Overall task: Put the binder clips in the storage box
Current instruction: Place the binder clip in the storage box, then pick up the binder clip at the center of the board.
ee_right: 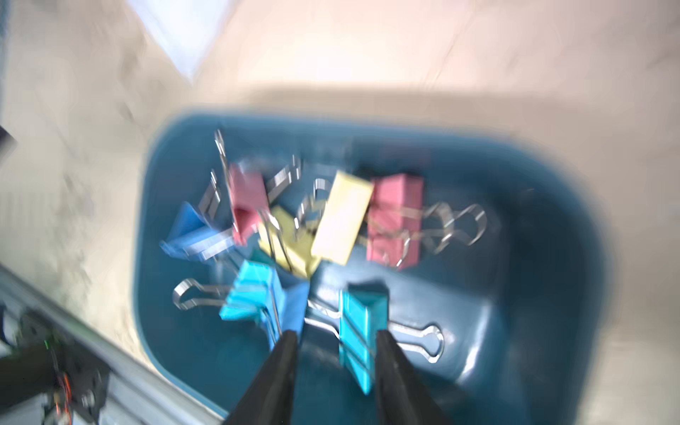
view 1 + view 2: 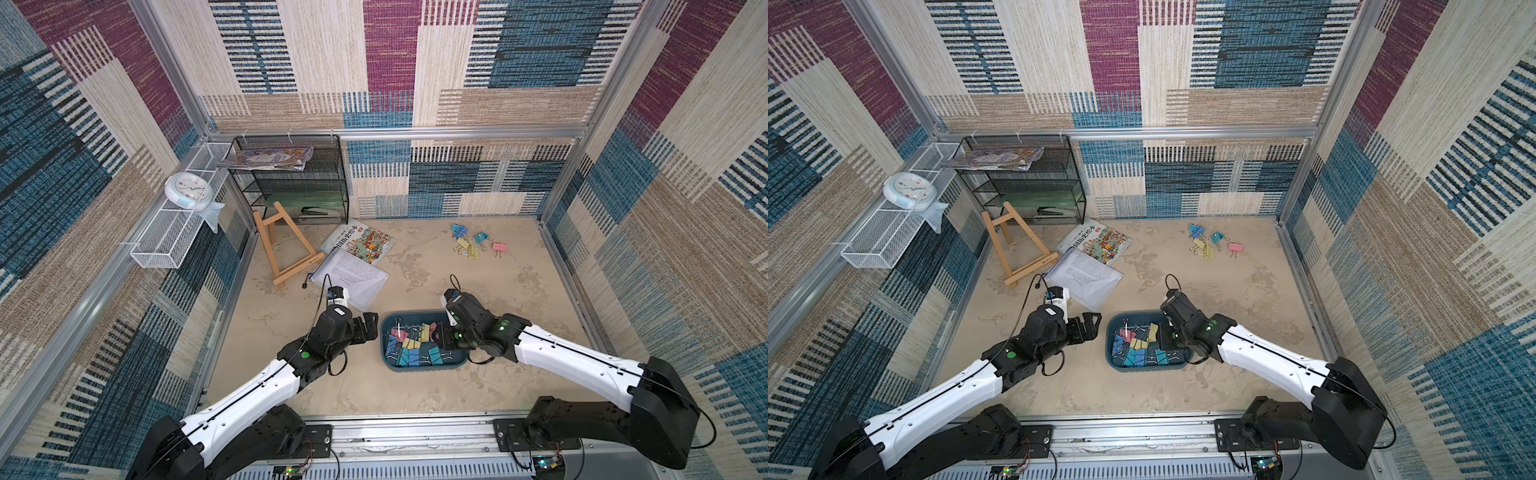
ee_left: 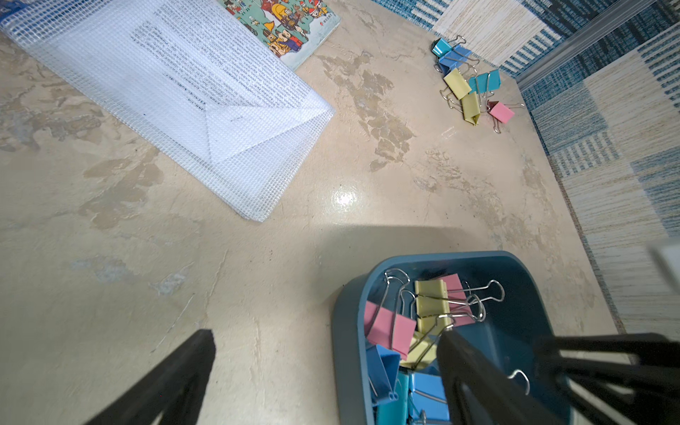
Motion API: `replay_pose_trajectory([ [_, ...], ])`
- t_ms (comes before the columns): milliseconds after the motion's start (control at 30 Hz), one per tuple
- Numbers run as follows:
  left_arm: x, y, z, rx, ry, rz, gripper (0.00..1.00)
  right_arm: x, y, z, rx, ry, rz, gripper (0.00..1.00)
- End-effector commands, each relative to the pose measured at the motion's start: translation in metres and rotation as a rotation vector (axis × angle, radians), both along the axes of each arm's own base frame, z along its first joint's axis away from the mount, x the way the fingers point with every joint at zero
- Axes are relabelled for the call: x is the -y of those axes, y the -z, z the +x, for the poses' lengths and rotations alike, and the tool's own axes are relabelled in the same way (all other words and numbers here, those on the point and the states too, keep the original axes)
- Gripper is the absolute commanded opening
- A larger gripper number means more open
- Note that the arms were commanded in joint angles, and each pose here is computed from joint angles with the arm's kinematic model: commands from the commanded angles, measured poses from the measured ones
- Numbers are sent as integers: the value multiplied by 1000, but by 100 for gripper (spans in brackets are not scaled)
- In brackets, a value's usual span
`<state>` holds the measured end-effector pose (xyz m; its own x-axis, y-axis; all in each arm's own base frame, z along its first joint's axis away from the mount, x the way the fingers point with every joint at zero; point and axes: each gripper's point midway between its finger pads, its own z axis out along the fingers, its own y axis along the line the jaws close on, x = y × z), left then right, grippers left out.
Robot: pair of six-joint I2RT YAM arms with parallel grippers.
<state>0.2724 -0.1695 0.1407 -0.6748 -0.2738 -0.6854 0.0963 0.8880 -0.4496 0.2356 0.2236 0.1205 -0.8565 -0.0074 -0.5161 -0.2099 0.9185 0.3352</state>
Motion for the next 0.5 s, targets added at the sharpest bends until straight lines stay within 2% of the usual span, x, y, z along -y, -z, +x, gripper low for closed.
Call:
replay_pose_trajectory([
  [0, 2, -9, 4, 28, 8, 4, 98, 40, -37, 45, 190, 231, -21, 53],
  [67, 3, -10, 5, 28, 13, 2, 98, 68, -58, 77, 270, 346, 33, 55],
  [200, 6, -13, 4, 26, 21, -12, 98, 122, -75, 141, 303, 510, 192, 54],
  [367, 6, -12, 3, 19, 20, -18, 98, 173, -51, 216, 154, 676, 332, 55],
  [467, 5, -12, 2, 19, 22, -15, 98, 202, -35, 252, 116, 789, 349, 58],
])
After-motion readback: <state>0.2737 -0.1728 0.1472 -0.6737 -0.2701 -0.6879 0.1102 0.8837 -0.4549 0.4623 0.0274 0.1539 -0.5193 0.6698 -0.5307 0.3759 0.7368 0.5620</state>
